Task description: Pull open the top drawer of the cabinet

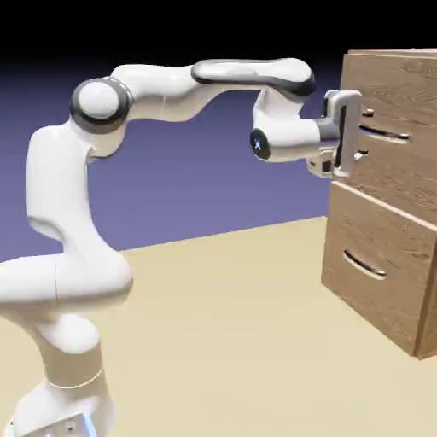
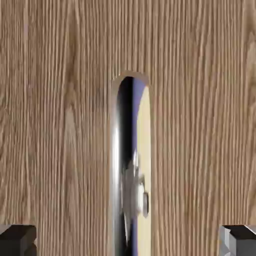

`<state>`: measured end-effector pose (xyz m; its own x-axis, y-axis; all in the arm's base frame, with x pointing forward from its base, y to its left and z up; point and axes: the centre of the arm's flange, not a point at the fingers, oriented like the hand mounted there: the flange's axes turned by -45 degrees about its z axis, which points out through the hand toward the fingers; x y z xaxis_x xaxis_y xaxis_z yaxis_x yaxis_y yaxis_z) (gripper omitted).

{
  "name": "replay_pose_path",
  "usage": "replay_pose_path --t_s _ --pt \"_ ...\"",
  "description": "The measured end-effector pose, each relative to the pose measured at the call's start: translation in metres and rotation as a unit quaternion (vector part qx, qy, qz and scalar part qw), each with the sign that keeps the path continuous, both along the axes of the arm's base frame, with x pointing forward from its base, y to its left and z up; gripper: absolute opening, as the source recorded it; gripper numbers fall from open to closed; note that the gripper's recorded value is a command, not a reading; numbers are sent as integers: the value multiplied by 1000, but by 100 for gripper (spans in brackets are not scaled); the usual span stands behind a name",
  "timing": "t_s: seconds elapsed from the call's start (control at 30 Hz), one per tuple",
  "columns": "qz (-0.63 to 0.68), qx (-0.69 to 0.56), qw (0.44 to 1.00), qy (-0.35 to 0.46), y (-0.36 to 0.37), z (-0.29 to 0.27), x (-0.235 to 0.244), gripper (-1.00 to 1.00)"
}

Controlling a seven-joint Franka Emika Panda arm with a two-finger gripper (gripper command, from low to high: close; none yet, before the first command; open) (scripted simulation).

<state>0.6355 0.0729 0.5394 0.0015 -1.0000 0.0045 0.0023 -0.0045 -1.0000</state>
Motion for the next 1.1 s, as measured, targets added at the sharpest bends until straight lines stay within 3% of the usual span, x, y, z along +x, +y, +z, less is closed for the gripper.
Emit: replay_pose_path --t_s 0.07,0.1,0.67,1.1 --pt "0 2 1000 1 -1 -1 13 0" --pt "0 2 1000 1 -2 -2 17 -100" --pt "0 2 1000 1 -2 -2 -80 -100" --pt "0 2 1000 1 -2 -2 -180 -100"
